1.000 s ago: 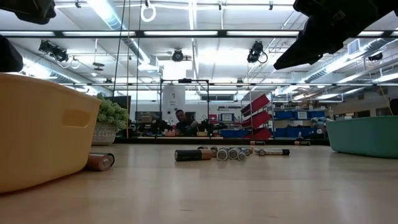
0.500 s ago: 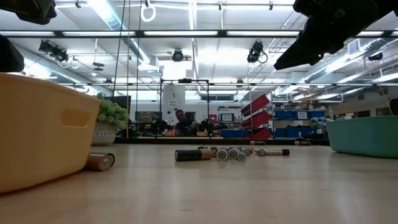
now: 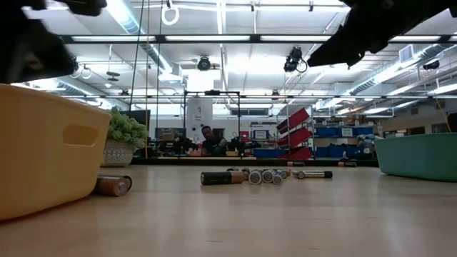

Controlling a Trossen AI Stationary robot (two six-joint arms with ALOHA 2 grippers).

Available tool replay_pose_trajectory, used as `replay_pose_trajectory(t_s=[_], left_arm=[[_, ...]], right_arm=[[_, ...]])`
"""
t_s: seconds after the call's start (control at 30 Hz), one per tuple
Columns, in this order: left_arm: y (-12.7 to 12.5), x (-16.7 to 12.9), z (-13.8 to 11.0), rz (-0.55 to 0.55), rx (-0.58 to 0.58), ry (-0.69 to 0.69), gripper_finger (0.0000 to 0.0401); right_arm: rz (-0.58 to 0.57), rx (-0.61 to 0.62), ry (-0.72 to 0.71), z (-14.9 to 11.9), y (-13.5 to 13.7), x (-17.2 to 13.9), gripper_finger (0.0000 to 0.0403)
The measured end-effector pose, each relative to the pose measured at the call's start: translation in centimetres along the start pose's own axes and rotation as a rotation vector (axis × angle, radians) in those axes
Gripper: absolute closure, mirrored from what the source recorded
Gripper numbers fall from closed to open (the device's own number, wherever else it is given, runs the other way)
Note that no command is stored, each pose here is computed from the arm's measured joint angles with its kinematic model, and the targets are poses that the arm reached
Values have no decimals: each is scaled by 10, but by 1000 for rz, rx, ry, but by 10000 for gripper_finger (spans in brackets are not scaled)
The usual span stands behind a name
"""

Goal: Sort batteries
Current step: Put the black battery into the yellow bin

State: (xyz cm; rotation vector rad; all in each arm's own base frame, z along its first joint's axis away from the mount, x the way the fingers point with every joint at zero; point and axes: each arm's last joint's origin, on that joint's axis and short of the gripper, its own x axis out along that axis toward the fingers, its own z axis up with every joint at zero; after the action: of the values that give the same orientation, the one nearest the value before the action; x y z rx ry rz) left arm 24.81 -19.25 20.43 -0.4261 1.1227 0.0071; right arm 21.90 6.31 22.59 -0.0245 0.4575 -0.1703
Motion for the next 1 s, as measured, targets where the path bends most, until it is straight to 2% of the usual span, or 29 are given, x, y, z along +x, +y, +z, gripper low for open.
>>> replay_pose_trajectory(t_s=[0.2,0.4,0.67,0.73,0.8,1.0], left_arm=[[8,-4,24,51,143,-89,316],[26,-5,47,166,285,-167,316],[51,-5,71,258,387,-188,316],[56,-5,75,276,412,-187,316],[61,-7,78,323,424,-199,316],[68,-30,82,501,456,-297,316]], right_arm=[[9,-16,-33,4,1,0,313],[12,-33,-66,7,1,0,313],[13,-40,-77,8,1,0,313],[51,-45,-69,7,3,1,313],[82,-60,-59,5,6,6,313],[73,-70,-33,9,16,31,313]])
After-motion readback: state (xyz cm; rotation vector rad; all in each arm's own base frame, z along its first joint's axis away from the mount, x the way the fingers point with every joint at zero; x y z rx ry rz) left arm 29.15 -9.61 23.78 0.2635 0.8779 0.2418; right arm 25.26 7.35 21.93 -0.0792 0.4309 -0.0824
